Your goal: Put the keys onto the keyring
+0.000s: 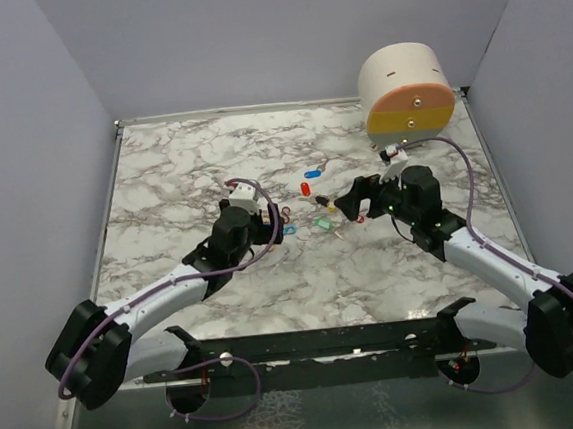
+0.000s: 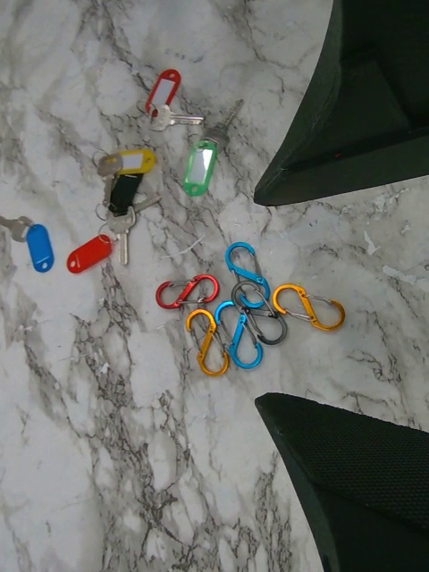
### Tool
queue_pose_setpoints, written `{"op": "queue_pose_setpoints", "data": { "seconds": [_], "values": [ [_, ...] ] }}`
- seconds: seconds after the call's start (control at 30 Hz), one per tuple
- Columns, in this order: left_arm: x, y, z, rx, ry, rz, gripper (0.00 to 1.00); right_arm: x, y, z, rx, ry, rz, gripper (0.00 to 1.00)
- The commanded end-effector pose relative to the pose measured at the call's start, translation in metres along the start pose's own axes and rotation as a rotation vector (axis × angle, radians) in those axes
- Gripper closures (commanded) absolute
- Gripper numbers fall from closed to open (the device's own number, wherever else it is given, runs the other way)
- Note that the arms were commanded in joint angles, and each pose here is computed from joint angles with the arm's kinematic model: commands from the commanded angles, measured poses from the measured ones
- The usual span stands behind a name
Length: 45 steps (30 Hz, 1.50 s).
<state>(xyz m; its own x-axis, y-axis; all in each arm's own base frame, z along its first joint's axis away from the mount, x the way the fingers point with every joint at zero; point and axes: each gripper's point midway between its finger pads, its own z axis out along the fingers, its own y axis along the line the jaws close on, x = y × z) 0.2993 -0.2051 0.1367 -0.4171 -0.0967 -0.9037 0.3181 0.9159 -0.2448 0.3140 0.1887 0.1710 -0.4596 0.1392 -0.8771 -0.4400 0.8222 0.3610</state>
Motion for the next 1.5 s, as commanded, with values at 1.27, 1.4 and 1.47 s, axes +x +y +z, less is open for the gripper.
{"op": "queue_pose_setpoints", "data": {
  "seconds": [1.27,1.4,1.47],
  "values": [
    [0.089,0.014,0.056,-0.256,0.251,0.241,0.09,-0.005,0.0,0.003,0.036,-0.018,-0.021,0.02],
    [0.093,0.019,0.057,-0.281,0.267,0.257,0.08,-0.005,0.0,0.002,0.037,-0.017,-0.021,0.02],
    [0.096,0.022,0.058,-0.295,0.278,0.268,0.08,-0.005,0.0,0.003,0.034,-0.017,-0.021,0.02]
  ]
}}
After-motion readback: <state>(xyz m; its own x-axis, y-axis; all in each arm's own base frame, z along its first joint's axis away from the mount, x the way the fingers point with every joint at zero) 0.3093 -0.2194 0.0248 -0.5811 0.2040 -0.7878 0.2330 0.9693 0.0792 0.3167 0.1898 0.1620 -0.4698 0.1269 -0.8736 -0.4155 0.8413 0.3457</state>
